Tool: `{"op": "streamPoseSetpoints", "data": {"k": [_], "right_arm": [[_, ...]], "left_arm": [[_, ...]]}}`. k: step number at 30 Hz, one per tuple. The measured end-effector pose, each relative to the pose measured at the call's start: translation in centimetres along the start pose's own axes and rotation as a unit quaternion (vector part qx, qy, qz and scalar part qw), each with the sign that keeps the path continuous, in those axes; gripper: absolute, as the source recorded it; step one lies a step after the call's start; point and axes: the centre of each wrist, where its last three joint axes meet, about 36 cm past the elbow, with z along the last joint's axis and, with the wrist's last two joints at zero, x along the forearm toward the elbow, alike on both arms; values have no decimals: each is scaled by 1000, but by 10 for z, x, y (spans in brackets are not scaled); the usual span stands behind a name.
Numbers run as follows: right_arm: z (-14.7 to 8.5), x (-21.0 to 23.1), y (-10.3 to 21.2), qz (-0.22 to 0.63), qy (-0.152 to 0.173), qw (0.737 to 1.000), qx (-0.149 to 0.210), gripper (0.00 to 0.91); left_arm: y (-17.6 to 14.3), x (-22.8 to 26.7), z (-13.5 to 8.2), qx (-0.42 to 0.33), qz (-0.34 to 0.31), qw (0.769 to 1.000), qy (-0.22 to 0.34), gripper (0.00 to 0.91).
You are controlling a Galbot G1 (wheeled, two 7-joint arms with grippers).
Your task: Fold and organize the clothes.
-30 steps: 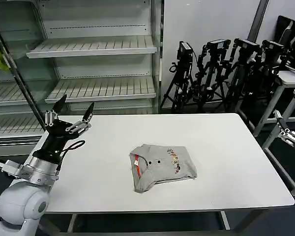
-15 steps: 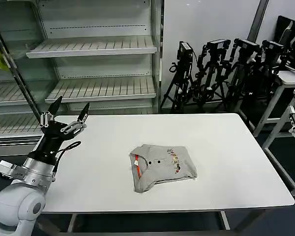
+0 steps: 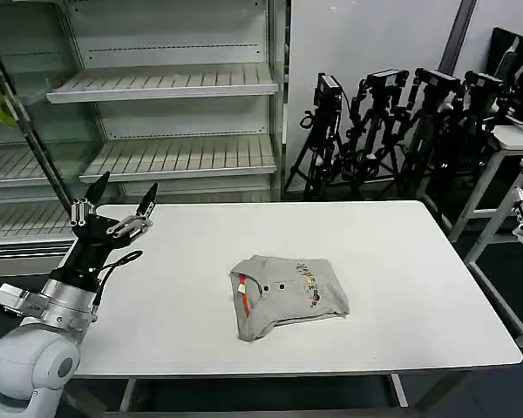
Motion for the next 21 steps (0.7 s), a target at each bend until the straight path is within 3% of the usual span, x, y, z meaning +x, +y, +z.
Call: {"op": "streamPoseSetpoints", "data": {"k": [21], "right_arm": [[5, -2, 3, 6, -3, 1000, 13, 907]], "left_arm": [[0, 1, 2, 1, -6, 1000, -3, 907]]}}
